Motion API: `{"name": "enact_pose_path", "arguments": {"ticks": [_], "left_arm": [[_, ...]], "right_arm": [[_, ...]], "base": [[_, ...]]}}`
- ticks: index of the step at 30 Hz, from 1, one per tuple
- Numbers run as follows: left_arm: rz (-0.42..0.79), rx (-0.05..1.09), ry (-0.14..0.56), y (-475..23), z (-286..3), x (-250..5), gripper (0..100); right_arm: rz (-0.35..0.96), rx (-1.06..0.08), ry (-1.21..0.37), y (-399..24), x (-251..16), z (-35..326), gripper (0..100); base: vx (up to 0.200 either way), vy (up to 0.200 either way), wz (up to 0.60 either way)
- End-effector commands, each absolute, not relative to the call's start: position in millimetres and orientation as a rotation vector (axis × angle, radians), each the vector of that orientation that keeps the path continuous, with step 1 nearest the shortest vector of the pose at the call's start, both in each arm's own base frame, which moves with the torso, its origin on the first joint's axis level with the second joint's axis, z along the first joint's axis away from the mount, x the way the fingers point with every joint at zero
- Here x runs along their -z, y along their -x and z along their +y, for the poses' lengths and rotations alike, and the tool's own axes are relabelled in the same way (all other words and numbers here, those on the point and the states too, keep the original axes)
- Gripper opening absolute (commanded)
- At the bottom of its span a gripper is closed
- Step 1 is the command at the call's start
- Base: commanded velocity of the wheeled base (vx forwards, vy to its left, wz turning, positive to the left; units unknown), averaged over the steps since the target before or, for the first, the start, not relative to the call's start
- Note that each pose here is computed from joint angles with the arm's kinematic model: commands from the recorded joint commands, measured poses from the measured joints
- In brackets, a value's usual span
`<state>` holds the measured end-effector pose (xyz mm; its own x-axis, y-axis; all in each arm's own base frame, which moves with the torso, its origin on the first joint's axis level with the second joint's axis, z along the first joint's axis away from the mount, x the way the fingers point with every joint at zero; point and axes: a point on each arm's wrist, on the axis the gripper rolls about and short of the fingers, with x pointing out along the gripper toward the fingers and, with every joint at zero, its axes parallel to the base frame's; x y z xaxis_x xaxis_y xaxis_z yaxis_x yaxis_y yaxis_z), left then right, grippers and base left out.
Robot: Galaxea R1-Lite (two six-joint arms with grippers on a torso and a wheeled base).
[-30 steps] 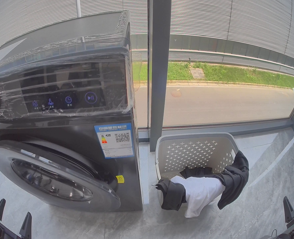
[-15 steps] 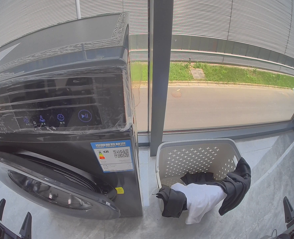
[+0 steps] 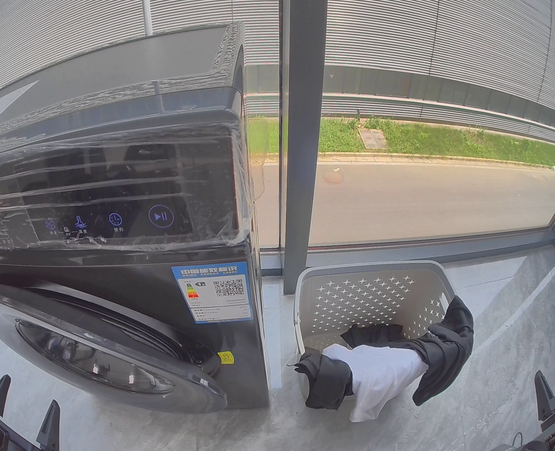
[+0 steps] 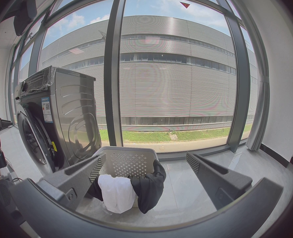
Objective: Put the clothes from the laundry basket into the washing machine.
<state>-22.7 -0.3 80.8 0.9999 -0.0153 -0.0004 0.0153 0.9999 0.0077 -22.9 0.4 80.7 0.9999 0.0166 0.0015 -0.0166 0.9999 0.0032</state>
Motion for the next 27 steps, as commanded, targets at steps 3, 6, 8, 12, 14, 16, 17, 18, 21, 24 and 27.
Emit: {"name": "enact_pose_path", "arguments": {"ticks": [3,6,8,12,14,16,17,18,21,24,27], "left_arm": [[0.001,0.015,-0.009,22.7,-0.3,-75.5,100],[0.001,0.015,-0.008,22.7,-0.3,-75.5,100],[0.001,0.015,-0.008,22.7,-0.3,-75.5,100],[0.001,0.015,-0.008,22.7,-0.3,-75.5,100],[0.001,0.015,-0.008,22.7,-0.3,-75.5,100],[0.001,0.015,-0.008,22.7,-0.3,-75.5,100],[0.001,0.015,-0.008,22.7,-0.3,-75.5,100],[0.001,0.015,-0.008,22.7,-0.3,-75.5,100],[0.001,0.015,-0.008,22.7,-0.3,-75.5,100],[0.001,0.015,-0.008,22.7,-0.3,-75.5,100],[0.001,0.015,-0.008,22.7,-0.3,-75.5,100]], "right_arm": [[0.000,-0.017,-0.003,22.8,-75.5,0.4,100],[0.000,-0.018,-0.003,22.8,-75.5,0.3,100],[0.000,-0.018,-0.003,22.8,-75.5,0.3,100],[0.000,-0.018,-0.003,22.8,-75.5,0.3,100],[0.000,-0.017,-0.003,22.8,-75.5,0.4,100],[0.000,-0.018,-0.003,22.8,-75.5,0.3,100],[0.000,-0.018,-0.003,22.8,-75.5,0.3,100],[0.000,-0.018,-0.003,22.8,-75.5,0.3,100],[0.000,-0.017,-0.003,22.8,-75.5,0.4,100],[0.000,-0.017,-0.003,22.8,-75.5,0.4,100],[0.000,-0.017,-0.003,22.8,-75.5,0.4,100]], "base": [[-0.200,0.000,0.00],[-0.200,0.000,0.00],[-0.200,0.000,0.00],[-0.200,0.000,0.00],[-0.200,0.000,0.00],[-0.200,0.000,0.00],[-0.200,0.000,0.00],[-0.200,0.000,0.00],[-0.200,0.000,0.00],[-0.200,0.000,0.00],[-0.200,0.000,0.00]]}}
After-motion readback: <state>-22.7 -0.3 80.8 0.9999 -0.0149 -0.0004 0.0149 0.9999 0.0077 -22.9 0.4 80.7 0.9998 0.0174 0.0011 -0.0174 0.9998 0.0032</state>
